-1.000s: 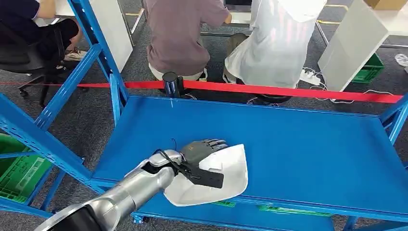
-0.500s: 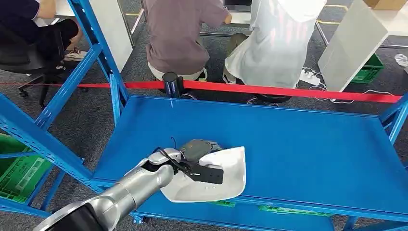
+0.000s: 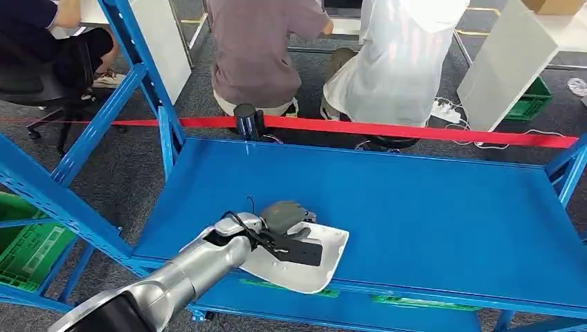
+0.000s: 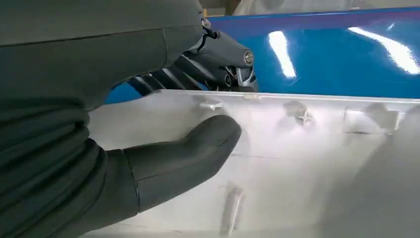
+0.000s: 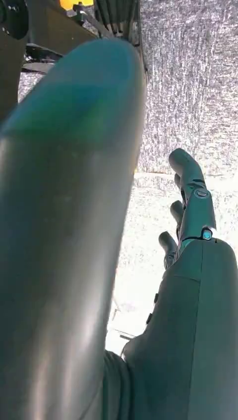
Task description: Take the parts from the cabinet and place them on the table.
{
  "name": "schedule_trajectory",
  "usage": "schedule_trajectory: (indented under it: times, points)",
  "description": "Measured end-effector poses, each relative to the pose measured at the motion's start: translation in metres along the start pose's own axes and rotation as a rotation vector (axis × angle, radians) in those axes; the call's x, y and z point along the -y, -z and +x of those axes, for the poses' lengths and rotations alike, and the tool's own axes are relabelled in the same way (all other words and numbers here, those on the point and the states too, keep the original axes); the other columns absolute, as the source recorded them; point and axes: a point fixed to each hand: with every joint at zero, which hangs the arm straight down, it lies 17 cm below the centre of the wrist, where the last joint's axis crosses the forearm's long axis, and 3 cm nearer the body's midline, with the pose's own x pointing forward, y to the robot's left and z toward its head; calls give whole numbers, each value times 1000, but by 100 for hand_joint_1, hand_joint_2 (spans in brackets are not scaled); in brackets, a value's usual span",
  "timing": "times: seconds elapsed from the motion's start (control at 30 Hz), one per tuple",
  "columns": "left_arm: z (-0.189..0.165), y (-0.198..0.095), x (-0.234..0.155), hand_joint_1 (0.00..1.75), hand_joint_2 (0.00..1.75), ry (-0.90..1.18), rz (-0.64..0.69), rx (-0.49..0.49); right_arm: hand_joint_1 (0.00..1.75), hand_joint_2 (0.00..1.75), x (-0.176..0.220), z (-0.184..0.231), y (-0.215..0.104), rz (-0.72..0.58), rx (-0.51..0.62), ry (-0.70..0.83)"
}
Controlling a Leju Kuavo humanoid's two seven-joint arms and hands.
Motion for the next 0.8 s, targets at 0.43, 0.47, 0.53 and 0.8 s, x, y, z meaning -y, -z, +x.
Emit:
schedule_trajectory:
  times: [0.43, 0.47, 0.53, 0.8]
  points:
    - [7, -1, 4, 175, 175, -27, -3, 42, 0, 0, 0, -1, 0, 0, -5, 9]
    - [7, -1, 4, 175, 175, -27, -3, 43, 0, 0, 0, -1, 0, 0, -5, 10]
    - [8, -1, 4, 175, 175, -27, -1, 45, 0, 0, 0, -1, 0, 0, -5, 9]
    - [12, -1, 3, 175, 175, -38, 22, 64, 0, 0, 1, -2, 0, -1, -8, 3]
